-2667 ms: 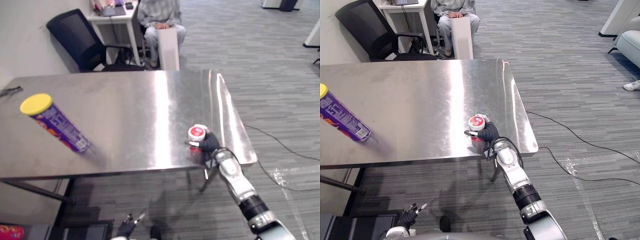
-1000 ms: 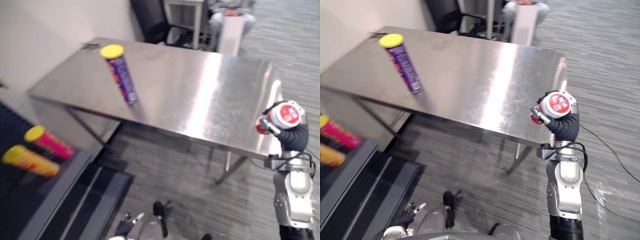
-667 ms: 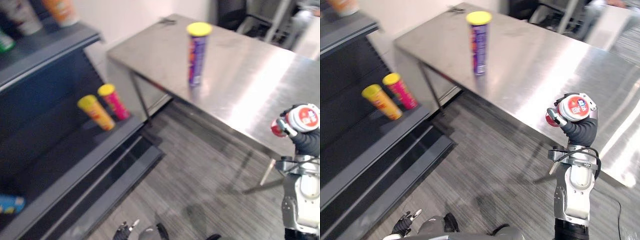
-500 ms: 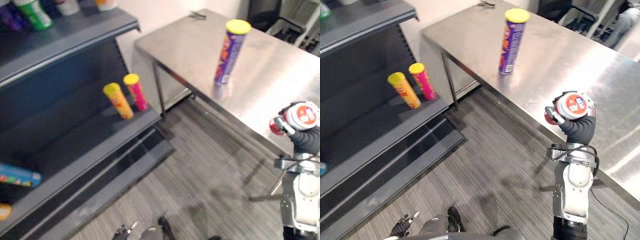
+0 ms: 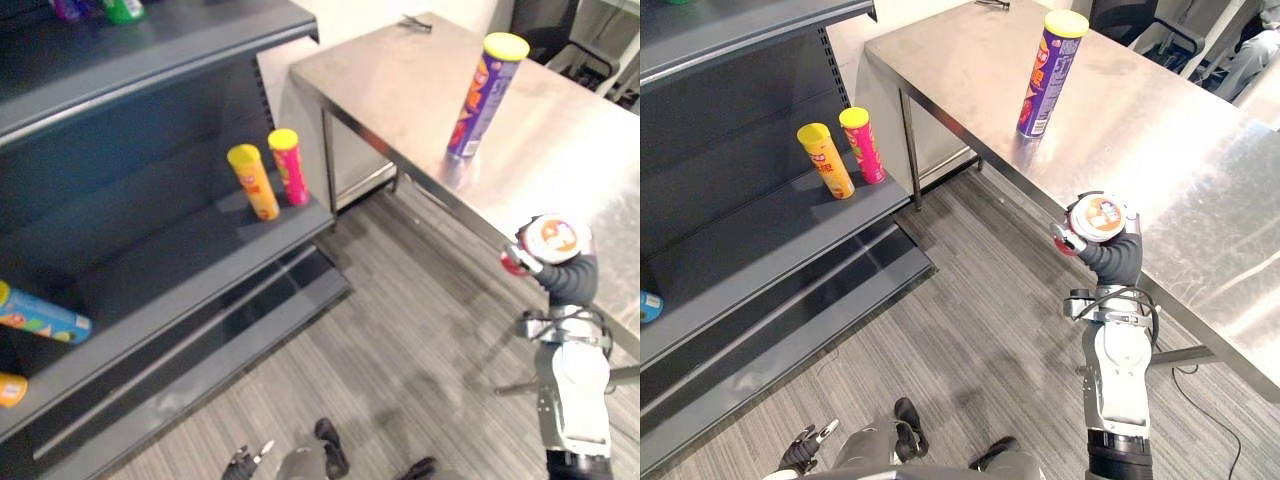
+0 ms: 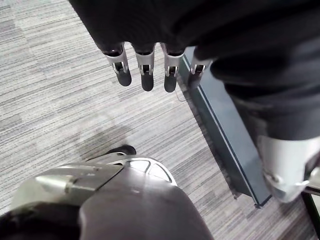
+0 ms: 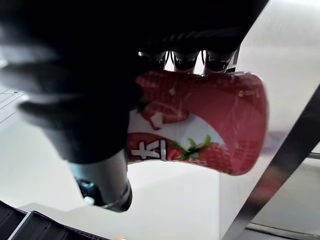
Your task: Put the gum and the chips on the shelf.
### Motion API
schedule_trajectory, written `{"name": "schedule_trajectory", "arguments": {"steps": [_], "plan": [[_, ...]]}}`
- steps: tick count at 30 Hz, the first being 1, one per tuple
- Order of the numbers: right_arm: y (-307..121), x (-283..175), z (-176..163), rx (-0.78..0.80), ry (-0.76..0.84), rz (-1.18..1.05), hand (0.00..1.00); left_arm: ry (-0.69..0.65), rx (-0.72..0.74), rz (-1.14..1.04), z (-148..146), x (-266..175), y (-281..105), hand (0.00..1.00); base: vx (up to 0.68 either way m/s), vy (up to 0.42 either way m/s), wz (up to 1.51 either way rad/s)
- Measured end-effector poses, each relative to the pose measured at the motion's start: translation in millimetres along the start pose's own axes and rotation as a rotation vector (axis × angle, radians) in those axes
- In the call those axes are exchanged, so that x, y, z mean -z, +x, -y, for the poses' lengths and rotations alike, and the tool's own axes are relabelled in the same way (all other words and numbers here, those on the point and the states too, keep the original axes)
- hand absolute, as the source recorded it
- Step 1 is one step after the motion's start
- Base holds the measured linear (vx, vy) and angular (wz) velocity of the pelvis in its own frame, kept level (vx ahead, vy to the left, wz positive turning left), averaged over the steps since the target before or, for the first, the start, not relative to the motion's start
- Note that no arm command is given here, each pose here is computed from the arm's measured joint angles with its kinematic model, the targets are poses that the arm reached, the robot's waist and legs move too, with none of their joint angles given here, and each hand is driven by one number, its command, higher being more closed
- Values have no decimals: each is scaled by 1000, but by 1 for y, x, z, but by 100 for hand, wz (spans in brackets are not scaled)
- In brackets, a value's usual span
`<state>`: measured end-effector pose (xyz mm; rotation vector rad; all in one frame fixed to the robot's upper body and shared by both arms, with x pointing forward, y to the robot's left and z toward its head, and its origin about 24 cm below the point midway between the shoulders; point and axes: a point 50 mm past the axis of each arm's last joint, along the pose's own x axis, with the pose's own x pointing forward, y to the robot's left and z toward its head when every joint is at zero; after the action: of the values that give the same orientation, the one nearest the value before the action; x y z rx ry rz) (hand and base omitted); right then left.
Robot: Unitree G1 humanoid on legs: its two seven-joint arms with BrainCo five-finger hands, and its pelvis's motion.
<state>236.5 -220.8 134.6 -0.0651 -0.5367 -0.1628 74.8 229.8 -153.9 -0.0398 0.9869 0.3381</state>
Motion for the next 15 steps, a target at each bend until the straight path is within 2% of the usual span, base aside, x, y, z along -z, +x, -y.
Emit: {"name": "schedule_trajectory", "arguments": {"steps": [9,12,15], "plan": [[1,8,-37,-164,70,-33,100,0,10,79,3,-18,3,0,58,67,19],[-2,12,-44,-206,76,-55,100,40,32,77,5,-16,2,0,123,166,89],[-12,16,-48,-242,84,-90,100,102,48,88,3,-20,3,0,190,72,157]]}}
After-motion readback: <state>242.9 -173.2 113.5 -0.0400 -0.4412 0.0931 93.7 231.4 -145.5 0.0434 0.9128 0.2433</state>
